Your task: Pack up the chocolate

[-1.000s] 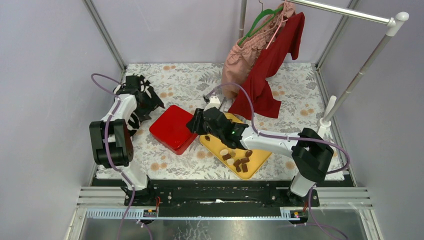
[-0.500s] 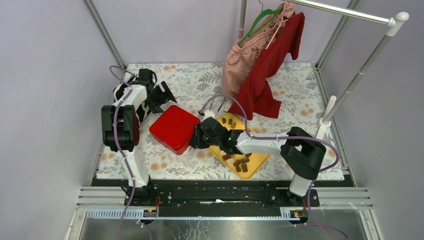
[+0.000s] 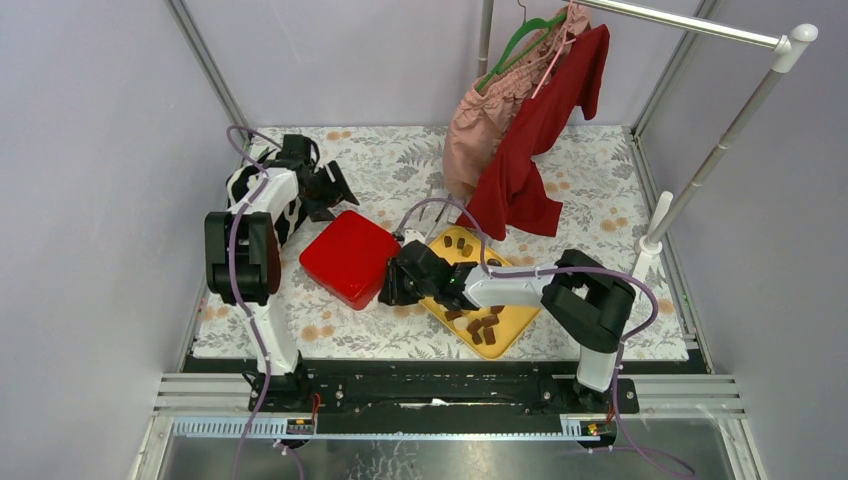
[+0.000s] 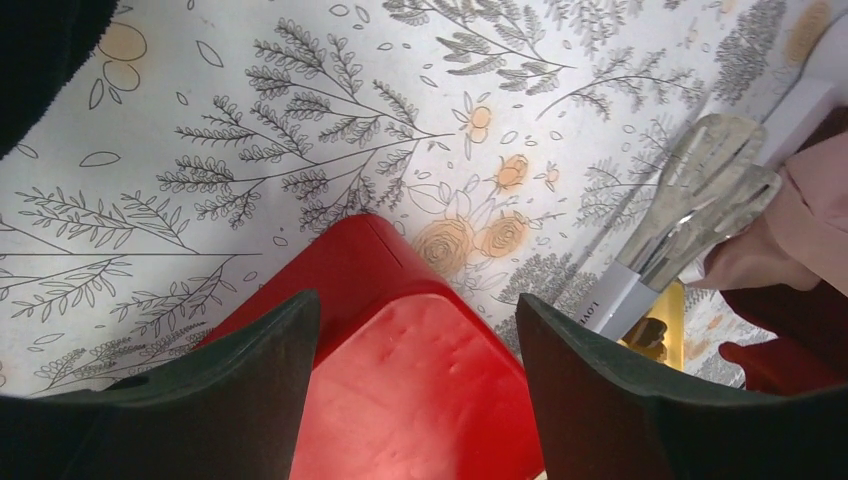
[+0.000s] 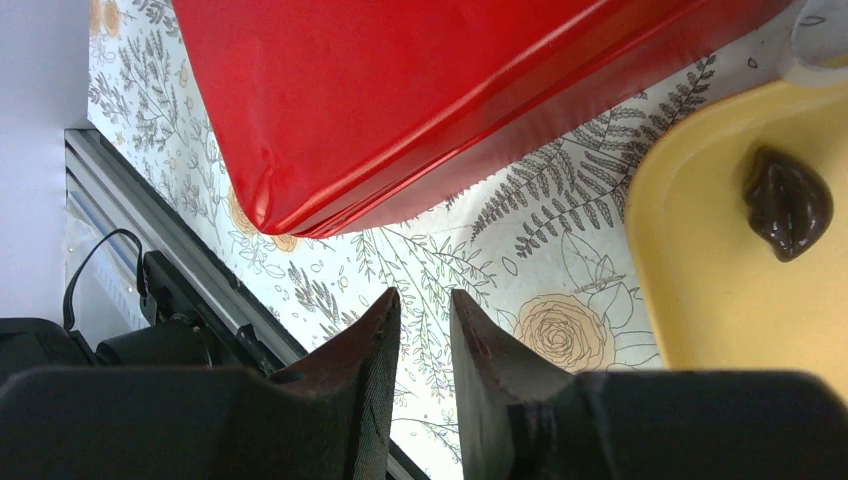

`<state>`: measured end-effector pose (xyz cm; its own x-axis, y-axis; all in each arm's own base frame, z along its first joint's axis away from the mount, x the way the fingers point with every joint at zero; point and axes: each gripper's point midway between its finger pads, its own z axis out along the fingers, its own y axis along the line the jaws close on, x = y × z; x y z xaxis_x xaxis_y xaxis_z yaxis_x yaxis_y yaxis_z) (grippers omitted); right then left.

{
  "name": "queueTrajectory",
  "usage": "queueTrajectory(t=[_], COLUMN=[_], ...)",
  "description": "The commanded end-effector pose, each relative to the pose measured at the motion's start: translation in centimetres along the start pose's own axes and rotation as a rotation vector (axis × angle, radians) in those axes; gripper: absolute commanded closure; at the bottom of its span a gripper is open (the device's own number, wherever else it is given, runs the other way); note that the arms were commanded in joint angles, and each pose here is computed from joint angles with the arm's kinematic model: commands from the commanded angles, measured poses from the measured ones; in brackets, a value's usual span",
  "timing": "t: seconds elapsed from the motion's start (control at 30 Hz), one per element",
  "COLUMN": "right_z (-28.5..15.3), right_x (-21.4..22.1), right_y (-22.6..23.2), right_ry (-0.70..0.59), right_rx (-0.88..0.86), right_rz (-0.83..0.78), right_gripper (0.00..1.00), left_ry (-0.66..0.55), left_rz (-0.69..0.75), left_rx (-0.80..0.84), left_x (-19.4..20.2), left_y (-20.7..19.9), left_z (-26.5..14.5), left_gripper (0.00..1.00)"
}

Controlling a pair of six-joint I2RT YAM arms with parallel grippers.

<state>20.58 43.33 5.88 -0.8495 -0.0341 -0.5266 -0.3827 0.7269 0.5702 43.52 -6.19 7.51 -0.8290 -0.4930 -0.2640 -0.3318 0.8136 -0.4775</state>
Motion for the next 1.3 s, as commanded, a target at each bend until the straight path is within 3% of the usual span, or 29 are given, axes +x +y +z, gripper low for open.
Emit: queueTrajectory(t=[0.0, 0.37, 0.67, 1.07, 1.27], right_z=[-0.2, -1.0, -2.0, -1.3, -1.3], right_x=[-0.9, -2.7, -4.7, -6.3, -10.1], right_y=[3.2, 6.1, 7.0, 9.3, 6.6], right_ry=[-0.012, -0.054, -0.132, -0.137, -0.202], right_rx=[-0.103, -0.189, -0.195, -0.233, -0.157], right_rz=[-0.017, -0.017, -0.007, -0.022, 0.03], right_gripper=[0.69, 0.57, 0.55, 0.54, 0.54], left_ry=[-0.018, 0.009, -0.011, -0.074, -0.091], left_rz=[0.059, 0.07, 0.076, 0.09, 0.068], left_rx=[0.043, 0.057, 0.077, 0.085, 0.076], left_x=[0.0, 1.0, 1.1, -0.2, -2.4], left_y=[-1.3, -1.3, -1.9, -3.0, -3.6], left_z=[-1.5, -1.5, -2.8, -4.7, -3.5], left_gripper=[0.22, 0.26, 0.29, 0.29, 0.27])
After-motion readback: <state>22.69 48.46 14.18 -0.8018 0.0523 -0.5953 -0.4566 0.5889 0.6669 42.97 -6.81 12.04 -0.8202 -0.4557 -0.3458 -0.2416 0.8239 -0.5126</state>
